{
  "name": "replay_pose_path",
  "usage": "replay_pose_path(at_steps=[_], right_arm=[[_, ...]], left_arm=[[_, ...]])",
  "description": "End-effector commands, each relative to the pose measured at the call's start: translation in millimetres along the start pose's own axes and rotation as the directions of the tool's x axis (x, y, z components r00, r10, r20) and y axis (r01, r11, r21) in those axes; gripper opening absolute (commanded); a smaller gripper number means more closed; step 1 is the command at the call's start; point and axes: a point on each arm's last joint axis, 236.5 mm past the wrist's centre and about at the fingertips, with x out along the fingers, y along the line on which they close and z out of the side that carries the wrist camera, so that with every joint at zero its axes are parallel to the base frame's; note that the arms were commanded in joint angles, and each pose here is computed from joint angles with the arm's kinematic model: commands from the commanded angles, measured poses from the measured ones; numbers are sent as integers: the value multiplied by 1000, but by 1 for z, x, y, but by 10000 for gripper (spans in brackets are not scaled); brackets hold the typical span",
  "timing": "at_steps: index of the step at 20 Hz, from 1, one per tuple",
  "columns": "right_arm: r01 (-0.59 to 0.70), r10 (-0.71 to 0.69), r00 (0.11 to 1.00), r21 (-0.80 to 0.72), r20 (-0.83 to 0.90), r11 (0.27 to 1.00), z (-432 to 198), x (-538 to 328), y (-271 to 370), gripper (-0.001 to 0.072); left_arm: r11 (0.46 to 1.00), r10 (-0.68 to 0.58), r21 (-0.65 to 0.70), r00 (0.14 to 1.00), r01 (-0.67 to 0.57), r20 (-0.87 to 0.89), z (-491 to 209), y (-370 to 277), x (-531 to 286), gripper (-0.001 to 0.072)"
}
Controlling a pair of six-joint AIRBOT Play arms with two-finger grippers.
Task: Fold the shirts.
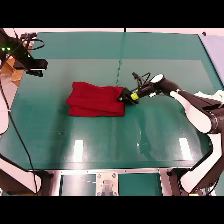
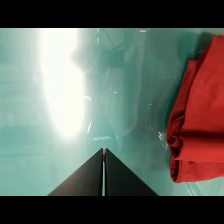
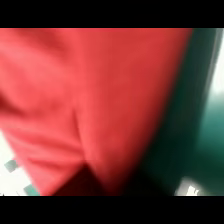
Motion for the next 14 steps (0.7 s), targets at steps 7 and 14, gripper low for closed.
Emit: replay_pose_path(at_steps=[7, 14], right_arm=[[-179, 253, 938, -291, 237, 940, 65, -165, 147, 19], [96, -23, 796, -89, 604, 991, 61, -436, 75, 18]], left_arm=[[1000, -17, -4, 1000, 17, -8, -2, -4, 0, 26], [999, -44, -2, 999, 44, -12, -3, -10, -1, 26]])
